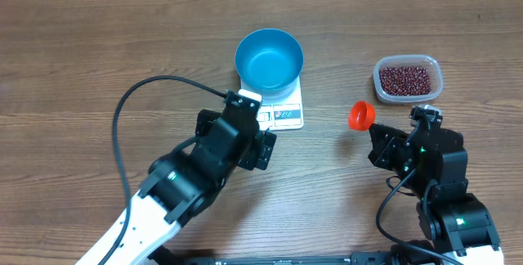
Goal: Scoop item into bowl and weigh 150g on scale
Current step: 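Lift the left gripper off the scale and retract it toward the front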
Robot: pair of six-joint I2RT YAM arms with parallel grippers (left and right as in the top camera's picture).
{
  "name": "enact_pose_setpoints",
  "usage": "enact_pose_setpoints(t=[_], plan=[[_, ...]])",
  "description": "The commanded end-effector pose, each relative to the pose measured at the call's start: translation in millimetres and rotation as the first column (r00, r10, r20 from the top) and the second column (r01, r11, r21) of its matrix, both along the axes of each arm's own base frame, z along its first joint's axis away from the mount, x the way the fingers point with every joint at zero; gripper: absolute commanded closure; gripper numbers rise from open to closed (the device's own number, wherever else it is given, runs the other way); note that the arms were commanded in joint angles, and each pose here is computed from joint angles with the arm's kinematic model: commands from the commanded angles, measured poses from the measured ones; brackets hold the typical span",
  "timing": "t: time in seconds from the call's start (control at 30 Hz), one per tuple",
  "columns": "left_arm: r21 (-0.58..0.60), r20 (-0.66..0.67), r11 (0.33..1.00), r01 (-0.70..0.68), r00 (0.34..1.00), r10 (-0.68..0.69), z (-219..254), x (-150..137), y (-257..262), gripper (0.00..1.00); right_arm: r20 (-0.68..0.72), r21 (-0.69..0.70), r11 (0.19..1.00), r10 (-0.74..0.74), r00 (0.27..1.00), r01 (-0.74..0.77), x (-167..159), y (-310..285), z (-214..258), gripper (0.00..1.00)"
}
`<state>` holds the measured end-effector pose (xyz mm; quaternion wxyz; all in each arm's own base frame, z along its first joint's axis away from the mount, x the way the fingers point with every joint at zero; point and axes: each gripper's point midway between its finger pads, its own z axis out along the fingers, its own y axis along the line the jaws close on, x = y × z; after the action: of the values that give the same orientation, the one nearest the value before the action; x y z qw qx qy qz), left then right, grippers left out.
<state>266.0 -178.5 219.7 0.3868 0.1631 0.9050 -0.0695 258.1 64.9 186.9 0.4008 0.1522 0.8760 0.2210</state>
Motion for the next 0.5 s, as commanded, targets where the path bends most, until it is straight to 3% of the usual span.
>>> enact_pose_setpoints(t=[0.0,0.47], plan=[[0.004,0.079,0.999,0.034,0.996,-0.035,18.5,-8.1,2.2,0.0,0.037,0.001,1.0,0.004,0.999,-0.004,2.7,0.9,14.4,0.96],[-0.022,0.128,1.0,-0.008,0.992,0.011,-27.5,-3.6,2.5,0.0,0.028,-0.002,1.0,0.004,1.0,-0.004,1.6,0.5,12.6,0.96]])
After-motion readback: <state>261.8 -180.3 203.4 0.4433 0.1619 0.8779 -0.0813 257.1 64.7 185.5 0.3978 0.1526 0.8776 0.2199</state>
